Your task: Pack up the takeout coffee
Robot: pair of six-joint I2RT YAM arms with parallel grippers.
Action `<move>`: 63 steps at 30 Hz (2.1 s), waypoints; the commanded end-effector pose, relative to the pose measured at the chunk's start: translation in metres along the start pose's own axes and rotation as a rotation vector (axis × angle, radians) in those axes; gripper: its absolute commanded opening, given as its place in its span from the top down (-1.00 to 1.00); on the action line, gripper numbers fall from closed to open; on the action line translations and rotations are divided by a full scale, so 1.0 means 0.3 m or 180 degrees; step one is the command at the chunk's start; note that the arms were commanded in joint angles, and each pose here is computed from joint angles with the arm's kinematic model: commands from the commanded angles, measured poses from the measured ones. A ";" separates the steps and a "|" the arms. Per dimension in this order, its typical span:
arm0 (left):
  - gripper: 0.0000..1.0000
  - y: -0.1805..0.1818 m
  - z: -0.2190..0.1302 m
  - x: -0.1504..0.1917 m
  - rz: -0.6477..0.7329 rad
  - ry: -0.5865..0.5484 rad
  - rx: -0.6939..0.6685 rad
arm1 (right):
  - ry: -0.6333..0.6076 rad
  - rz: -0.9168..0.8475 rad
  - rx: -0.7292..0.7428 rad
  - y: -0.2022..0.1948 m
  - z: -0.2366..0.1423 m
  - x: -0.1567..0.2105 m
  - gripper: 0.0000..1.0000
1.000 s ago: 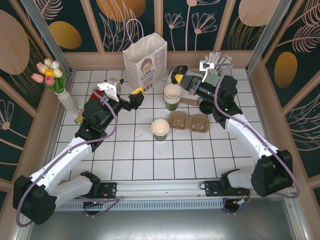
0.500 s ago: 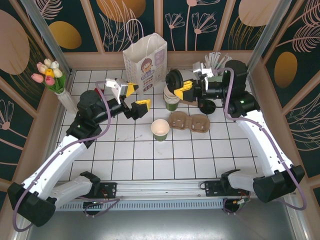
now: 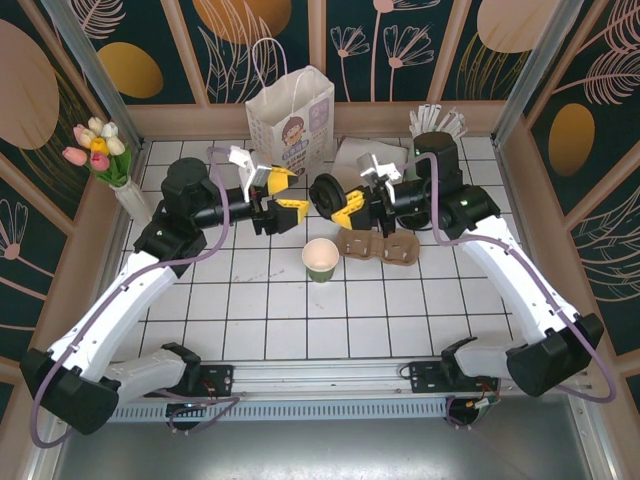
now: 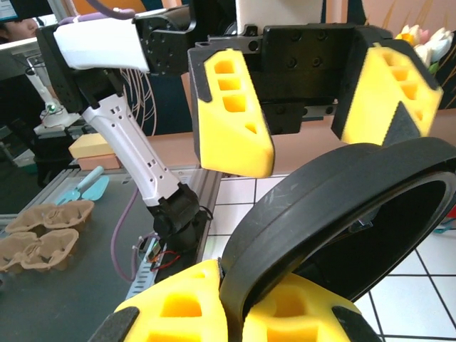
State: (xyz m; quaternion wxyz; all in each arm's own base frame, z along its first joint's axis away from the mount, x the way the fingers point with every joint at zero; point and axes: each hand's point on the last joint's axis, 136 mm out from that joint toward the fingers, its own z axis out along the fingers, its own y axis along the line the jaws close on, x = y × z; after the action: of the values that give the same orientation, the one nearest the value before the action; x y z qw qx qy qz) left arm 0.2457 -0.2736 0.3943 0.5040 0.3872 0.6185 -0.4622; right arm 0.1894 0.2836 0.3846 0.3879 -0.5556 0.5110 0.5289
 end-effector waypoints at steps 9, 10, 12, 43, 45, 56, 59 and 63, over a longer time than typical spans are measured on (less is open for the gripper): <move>-0.11 -0.052 0.005 0.002 0.0217 0.0135 0.0370 | -0.0063 -0.0353 -0.0243 0.076 0.025 -0.056 1.00; -0.06 -0.056 0.007 0.001 0.0195 0.0133 0.0415 | -0.0065 -0.0355 -0.0267 0.082 0.027 -0.056 1.00; 0.02 -0.063 0.012 -0.004 0.0175 0.0124 0.0486 | -0.0063 -0.0366 -0.0284 0.088 0.029 -0.056 1.00; -0.29 -0.045 0.008 0.030 0.0038 0.0178 0.0681 | -0.0101 -0.0542 -0.0328 0.111 0.026 -0.051 1.00; -0.21 -0.035 0.008 0.033 0.0062 0.0184 0.0615 | -0.0111 -0.0543 -0.0359 0.108 0.028 -0.054 1.00; 0.09 -0.007 0.020 0.005 0.0120 0.0090 0.0494 | -0.0081 -0.0501 -0.0524 0.116 0.065 -0.044 1.00; 0.16 -0.011 0.024 0.013 0.0101 0.0115 0.0557 | -0.0101 -0.0540 -0.0545 0.123 0.066 -0.049 1.00; 0.29 -0.018 0.028 0.025 0.0062 0.0136 0.0653 | -0.0105 -0.0539 -0.0575 0.122 0.074 -0.046 1.00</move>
State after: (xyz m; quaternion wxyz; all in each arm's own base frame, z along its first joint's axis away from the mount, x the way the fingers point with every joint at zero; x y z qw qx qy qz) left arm 0.2406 -0.2807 0.3791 0.4442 0.4400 0.5946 -0.5054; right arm 0.1650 0.2979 0.3828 0.3779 -0.5973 0.4613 0.5363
